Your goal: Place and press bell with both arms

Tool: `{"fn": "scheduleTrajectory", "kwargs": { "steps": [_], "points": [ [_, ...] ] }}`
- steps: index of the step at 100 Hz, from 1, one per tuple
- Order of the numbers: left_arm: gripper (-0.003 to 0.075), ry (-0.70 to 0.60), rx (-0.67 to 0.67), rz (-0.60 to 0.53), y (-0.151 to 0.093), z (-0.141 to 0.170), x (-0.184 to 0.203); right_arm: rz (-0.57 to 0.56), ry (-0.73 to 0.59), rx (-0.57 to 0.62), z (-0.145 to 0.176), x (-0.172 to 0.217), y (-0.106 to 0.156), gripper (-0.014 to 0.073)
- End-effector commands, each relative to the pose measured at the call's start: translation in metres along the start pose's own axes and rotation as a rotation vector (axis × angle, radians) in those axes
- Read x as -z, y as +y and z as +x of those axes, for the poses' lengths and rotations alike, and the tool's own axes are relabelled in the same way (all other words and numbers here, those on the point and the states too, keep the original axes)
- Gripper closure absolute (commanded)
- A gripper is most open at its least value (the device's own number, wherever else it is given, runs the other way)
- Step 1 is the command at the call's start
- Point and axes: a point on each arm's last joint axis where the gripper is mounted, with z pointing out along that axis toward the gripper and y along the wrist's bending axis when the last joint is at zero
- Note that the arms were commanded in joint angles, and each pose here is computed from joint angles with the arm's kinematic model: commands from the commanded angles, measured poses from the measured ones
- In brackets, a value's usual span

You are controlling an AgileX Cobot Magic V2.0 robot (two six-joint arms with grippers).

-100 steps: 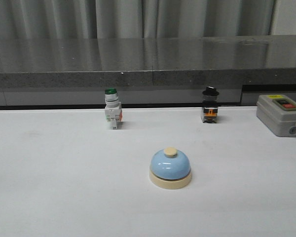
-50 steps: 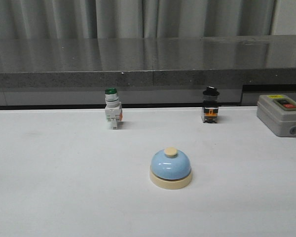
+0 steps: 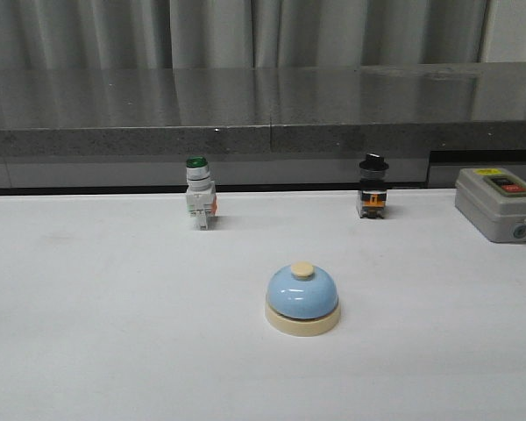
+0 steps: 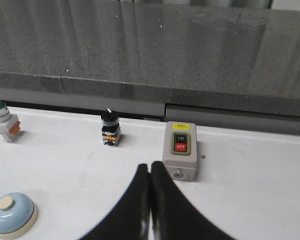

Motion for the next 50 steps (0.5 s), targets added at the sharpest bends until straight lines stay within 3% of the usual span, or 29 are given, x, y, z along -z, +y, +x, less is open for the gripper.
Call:
{"fn": "scheduleTrajectory", "kwargs": {
  "steps": [1, 50],
  "points": [
    [0.0741, -0.073, 0.017, 0.006, 0.000, 0.005, 0.001, 0.003, -0.147, 0.014, -0.007, 0.006, 0.000, 0.0655],
    [0.0741, -0.073, 0.017, 0.006, 0.000, 0.005, 0.001, 0.037, -0.309, -0.071, 0.064, 0.028, -0.002, 0.0655]
  ]
}}
